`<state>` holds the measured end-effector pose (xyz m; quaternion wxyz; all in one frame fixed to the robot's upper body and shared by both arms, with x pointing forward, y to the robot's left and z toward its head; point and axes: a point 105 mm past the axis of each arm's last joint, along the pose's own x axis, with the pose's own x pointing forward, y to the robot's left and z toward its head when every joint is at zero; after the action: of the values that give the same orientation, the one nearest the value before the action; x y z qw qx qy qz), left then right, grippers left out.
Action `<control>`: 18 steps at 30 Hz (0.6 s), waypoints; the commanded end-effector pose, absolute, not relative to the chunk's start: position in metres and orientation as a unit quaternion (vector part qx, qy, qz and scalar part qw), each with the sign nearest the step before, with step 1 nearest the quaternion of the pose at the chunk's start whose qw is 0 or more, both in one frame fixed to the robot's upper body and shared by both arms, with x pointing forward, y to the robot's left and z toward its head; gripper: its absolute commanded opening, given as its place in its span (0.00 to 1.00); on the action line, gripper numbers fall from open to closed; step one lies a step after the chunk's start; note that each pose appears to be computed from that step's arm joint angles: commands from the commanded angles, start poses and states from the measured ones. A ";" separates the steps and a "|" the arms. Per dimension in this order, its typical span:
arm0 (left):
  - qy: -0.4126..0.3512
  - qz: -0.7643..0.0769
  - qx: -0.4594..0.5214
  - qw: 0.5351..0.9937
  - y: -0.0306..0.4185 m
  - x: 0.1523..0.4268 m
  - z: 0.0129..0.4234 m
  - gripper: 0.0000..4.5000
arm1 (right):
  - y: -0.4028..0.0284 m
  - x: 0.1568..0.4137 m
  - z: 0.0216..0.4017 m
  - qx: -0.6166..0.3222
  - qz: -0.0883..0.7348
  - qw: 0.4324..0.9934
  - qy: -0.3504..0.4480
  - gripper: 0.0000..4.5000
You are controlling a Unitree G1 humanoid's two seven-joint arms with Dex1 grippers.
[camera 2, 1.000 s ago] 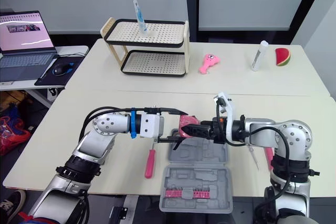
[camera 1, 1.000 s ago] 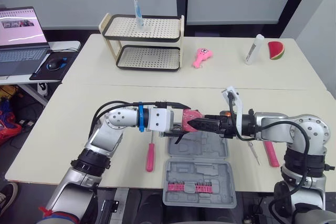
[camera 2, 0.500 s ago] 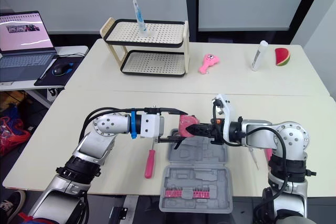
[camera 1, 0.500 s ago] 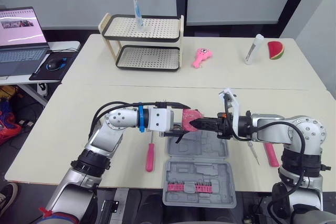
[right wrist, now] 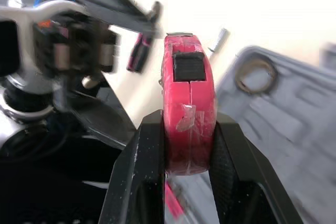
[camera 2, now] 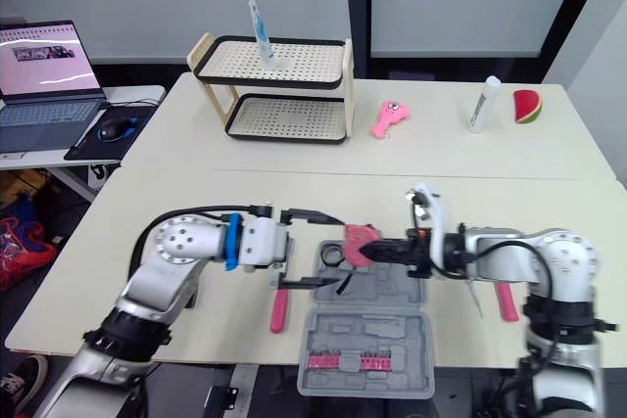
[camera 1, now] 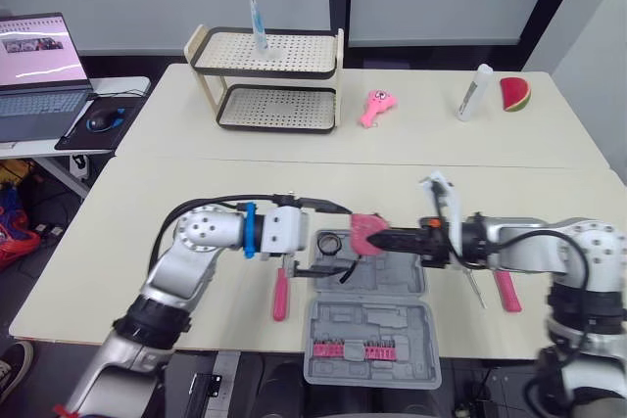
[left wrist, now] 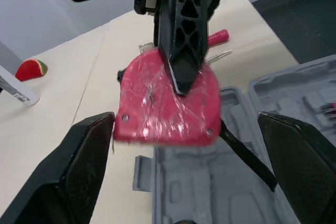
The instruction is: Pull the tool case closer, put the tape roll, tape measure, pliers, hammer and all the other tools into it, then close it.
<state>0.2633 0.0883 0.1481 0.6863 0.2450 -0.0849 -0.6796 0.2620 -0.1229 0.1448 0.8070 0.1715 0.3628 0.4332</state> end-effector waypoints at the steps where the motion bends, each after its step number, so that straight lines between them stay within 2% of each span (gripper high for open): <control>1: -0.099 -0.698 0.191 0.683 0.092 0.245 0.167 1.00 | -0.156 0.247 0.151 0.186 0.430 0.796 0.383 0.18; 7: -0.093 -0.702 0.178 0.683 0.088 0.231 0.162 1.00 | -0.205 0.215 0.126 0.202 0.365 0.775 0.475 0.18; 15: -0.085 -0.709 0.174 0.678 0.081 0.218 0.160 1.00 | -0.224 0.197 0.083 0.199 0.317 0.763 0.526 0.18; 18: -0.080 -0.712 0.177 0.675 0.081 0.217 0.160 1.00 | -0.226 0.198 0.069 0.200 0.310 0.764 0.529 0.18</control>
<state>0.2219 0.0838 0.1547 0.6841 0.1705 -0.0701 -0.7057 0.1937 -0.2270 0.0679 0.7571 0.2045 0.5428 0.3006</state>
